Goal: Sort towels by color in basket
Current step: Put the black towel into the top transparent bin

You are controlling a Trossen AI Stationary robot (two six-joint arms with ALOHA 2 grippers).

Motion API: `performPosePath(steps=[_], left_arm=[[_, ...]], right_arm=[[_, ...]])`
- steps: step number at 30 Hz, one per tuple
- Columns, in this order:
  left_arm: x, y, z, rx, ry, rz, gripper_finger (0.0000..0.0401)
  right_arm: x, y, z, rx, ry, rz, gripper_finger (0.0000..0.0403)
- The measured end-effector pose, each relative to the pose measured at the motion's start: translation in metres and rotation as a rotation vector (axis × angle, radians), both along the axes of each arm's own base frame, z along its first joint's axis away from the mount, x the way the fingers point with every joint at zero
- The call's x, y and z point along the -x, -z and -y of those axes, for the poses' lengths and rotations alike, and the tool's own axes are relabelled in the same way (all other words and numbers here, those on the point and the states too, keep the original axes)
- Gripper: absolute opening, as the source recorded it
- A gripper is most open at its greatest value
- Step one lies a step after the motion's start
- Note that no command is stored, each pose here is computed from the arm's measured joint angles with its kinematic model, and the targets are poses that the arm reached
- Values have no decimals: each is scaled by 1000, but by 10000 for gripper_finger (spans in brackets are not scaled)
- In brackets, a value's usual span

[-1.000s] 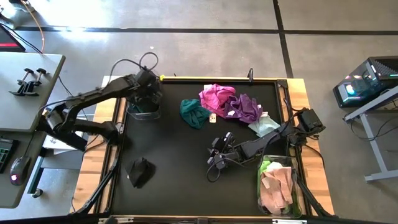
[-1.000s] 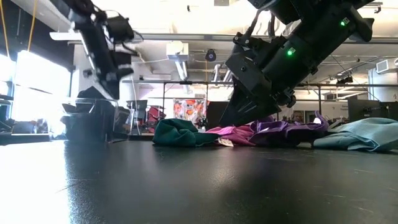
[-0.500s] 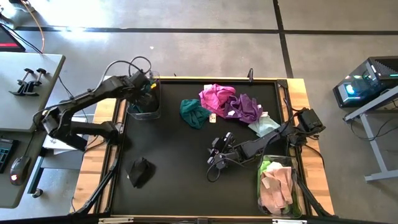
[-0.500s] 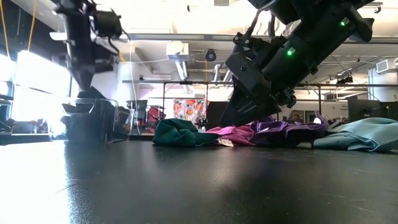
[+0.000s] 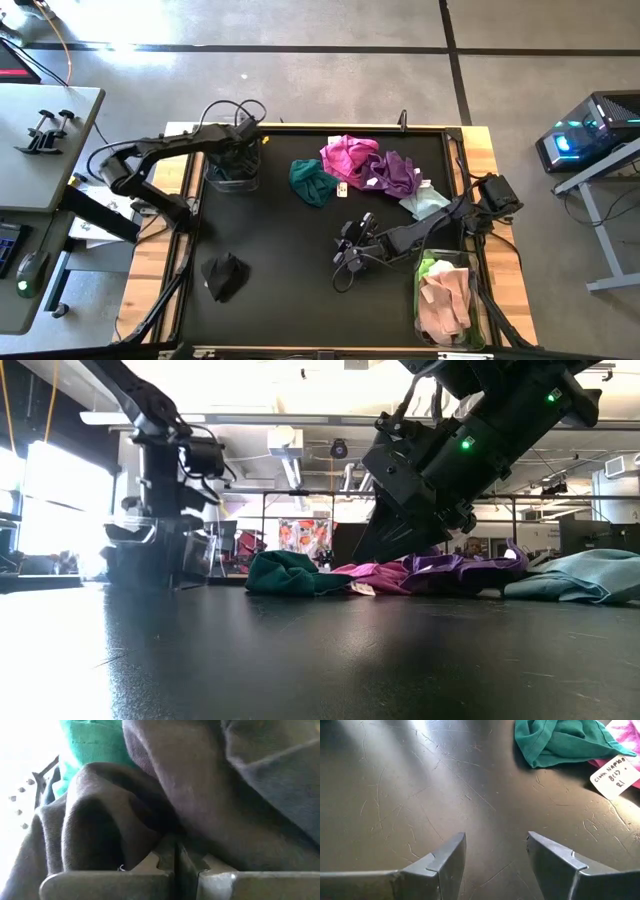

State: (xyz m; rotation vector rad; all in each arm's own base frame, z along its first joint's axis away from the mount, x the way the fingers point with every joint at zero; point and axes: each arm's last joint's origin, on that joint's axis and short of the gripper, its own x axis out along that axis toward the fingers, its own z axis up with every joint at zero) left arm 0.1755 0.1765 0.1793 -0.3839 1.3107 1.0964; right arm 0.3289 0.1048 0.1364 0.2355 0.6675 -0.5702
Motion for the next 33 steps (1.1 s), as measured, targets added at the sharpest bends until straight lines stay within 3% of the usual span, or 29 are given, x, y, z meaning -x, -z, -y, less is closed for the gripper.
performPosePath(steps=[5,11,15,18,23,33], left_arm=[[0,-8,2,-9,20,7,0],[6,-44,19,-67,24,95,0],[22,-62,33,-84,-36,125,0],[35,-68,38,-130,-116,64,0],[42,-65,31,-177,-193,-18,0],[28,-23,-2,-77,-199,-158,0]], right_arm=[[0,0,0,0,0,0,207],[0,0,0,0,0,0,207],[0,0,0,0,0,0,207],[0,0,0,0,0,0,207],[0,0,0,0,0,0,207],[0,0,0,0,0,0,207]])
